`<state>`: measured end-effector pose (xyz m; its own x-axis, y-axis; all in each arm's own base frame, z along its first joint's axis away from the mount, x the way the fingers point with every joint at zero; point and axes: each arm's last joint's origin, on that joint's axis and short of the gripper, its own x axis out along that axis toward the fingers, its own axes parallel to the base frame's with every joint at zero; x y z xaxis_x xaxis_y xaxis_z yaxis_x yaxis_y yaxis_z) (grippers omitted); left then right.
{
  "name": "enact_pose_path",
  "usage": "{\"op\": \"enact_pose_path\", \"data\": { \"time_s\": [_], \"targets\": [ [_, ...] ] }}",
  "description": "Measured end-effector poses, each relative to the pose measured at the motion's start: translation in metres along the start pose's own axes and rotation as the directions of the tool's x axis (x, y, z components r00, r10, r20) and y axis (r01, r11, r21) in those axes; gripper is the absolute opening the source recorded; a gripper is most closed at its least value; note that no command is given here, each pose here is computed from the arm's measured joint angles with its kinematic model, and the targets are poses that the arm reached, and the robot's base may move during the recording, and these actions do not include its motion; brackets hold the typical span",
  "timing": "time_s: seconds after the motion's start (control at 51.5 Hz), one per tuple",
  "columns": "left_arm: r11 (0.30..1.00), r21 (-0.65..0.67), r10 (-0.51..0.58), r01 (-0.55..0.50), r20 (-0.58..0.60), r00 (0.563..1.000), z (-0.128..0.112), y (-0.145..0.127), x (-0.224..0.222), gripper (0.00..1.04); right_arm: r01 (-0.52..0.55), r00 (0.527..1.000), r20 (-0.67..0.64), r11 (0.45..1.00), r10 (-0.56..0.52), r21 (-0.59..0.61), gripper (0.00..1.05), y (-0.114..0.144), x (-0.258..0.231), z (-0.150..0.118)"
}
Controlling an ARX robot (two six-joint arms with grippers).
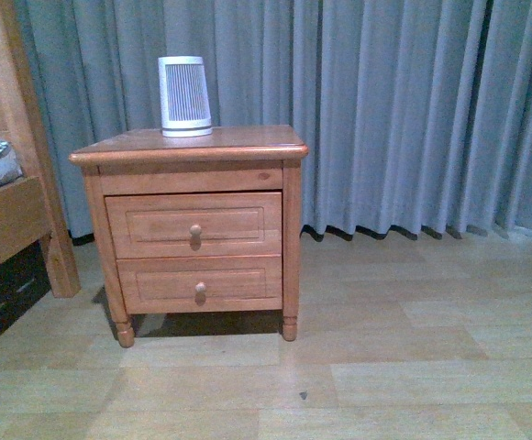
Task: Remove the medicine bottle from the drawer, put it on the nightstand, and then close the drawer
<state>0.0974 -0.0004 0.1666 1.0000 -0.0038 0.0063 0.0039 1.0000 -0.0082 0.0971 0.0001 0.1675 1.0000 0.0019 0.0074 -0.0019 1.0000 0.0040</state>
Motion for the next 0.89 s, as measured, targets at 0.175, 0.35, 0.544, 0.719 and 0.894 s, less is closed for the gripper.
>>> {"op": "enact_pose_path", "data": {
  "time_s": [0.175,0.35,0.544,0.719,0.894],
  "targets": [
    [1.0,0.0,0.0,0.0,0.0,1.0,0.0,0.0,0.0,0.98,0.0,1.0,0.0,1.0,0.0,0.0,0.98,0.0,0.0,0.0],
    [1.0,0.0,0.0,0.0,0.0,1.0,0.0,0.0,0.0,0.98,0.0,1.0,0.0,1.0,0.0,0.0,0.98,0.0,0.0,0.0],
    [1.0,0.0,0.0,0.0,0.0,1.0,0.0,0.0,0.0,0.98,0.0,1.0,0.0,1.0,0.0,0.0,0.98,0.0,0.0,0.0],
    [1.0,0.0,0.0,0.0,0.0,1.0,0.0,0.0,0.0,0.98,0.0,1.0,0.0,1.0,0.0,0.0,0.98,0.0,0.0,0.0],
    [1.0,0.0,0.0,0.0,0.0,1.0,0.0,0.0,0.0,0.98,0.0,1.0,0.0,1.0,0.0,0.0,0.98,0.0,0.0,0.0]
  ]
}}
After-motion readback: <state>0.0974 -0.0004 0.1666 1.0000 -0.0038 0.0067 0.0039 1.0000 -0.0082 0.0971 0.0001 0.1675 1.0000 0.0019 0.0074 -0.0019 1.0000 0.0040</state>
